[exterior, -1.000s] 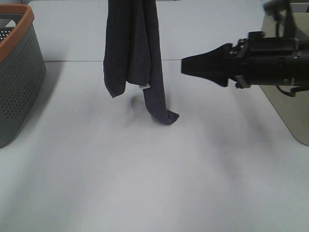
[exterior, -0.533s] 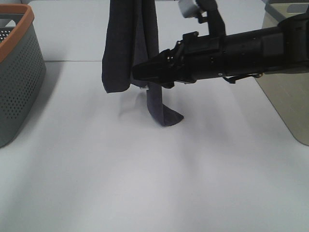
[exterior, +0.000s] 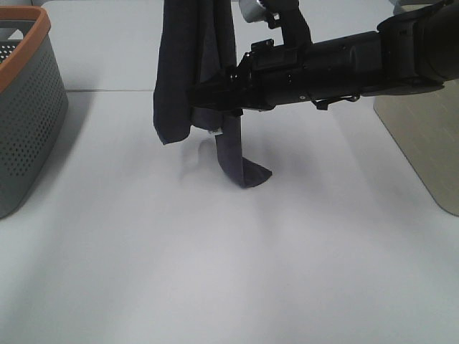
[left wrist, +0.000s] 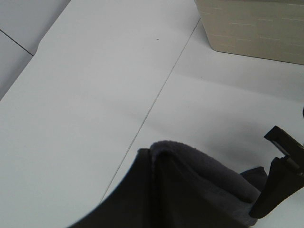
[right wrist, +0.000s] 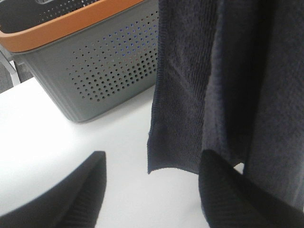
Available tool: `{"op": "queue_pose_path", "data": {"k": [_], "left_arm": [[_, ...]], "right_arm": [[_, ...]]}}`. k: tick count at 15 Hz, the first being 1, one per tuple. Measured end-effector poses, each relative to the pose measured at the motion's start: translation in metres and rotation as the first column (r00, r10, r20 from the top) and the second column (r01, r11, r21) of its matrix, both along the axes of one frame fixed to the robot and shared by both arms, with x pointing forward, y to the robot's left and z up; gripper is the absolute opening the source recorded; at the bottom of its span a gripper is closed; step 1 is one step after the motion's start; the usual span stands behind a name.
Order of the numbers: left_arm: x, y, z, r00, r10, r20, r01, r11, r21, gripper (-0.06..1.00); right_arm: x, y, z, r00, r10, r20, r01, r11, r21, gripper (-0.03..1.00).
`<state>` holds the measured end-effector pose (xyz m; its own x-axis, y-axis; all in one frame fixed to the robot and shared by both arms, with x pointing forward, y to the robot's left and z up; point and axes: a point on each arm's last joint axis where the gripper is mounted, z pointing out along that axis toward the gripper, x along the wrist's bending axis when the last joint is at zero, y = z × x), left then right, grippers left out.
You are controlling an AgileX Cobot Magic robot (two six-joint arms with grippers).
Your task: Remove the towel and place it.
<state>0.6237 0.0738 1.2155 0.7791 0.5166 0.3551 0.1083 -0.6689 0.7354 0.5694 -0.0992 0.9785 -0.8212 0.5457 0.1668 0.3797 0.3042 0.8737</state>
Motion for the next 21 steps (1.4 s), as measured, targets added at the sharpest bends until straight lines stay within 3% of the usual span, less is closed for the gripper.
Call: {"op": "queue_pose_path", "data": {"k": [4, 10, 16, 19, 21], "left_arm": [[0.0, 0.0, 0.0, 1.0, 0.003, 0.003, -0.003, 1.0, 0.005, 0.0], [0.0, 0.001, 0.0, 1.0, 0.004, 0.004, -0.004, 1.0, 0.01, 0.0], [0.002, 0.0, -0.003, 1.0, 0.006, 0.0, -0.006, 1.0, 0.015, 0.0], [0.004, -0.001, -0.006, 1.0, 0.005, -0.008, -0.005, 1.0, 0.015, 0.0], [0.004, -0.001, -0.006, 1.0, 0.003, -0.01, -0.003, 1.0, 0.014, 0.0]], "right_arm": [[-0.005, -0.008, 0.032, 0.995, -0.046, 0.084, 0.048, 0.999, -0.023, 0.59], [-0.01, -0.013, 0.045, 0.992, -0.069, 0.103, 0.073, 0.996, -0.042, 0.59], [-0.036, -0.001, 0.051, 0.984, 0.166, -0.059, -0.163, 0.985, 0.062, 0.55], [-0.03, 0.0, 0.015, 0.975, 0.144, -0.167, -0.142, 0.99, 0.024, 0.55], [-0.023, -0.001, 0.012, 0.986, 0.091, -0.142, -0.09, 0.996, 0.018, 0.55]]}}
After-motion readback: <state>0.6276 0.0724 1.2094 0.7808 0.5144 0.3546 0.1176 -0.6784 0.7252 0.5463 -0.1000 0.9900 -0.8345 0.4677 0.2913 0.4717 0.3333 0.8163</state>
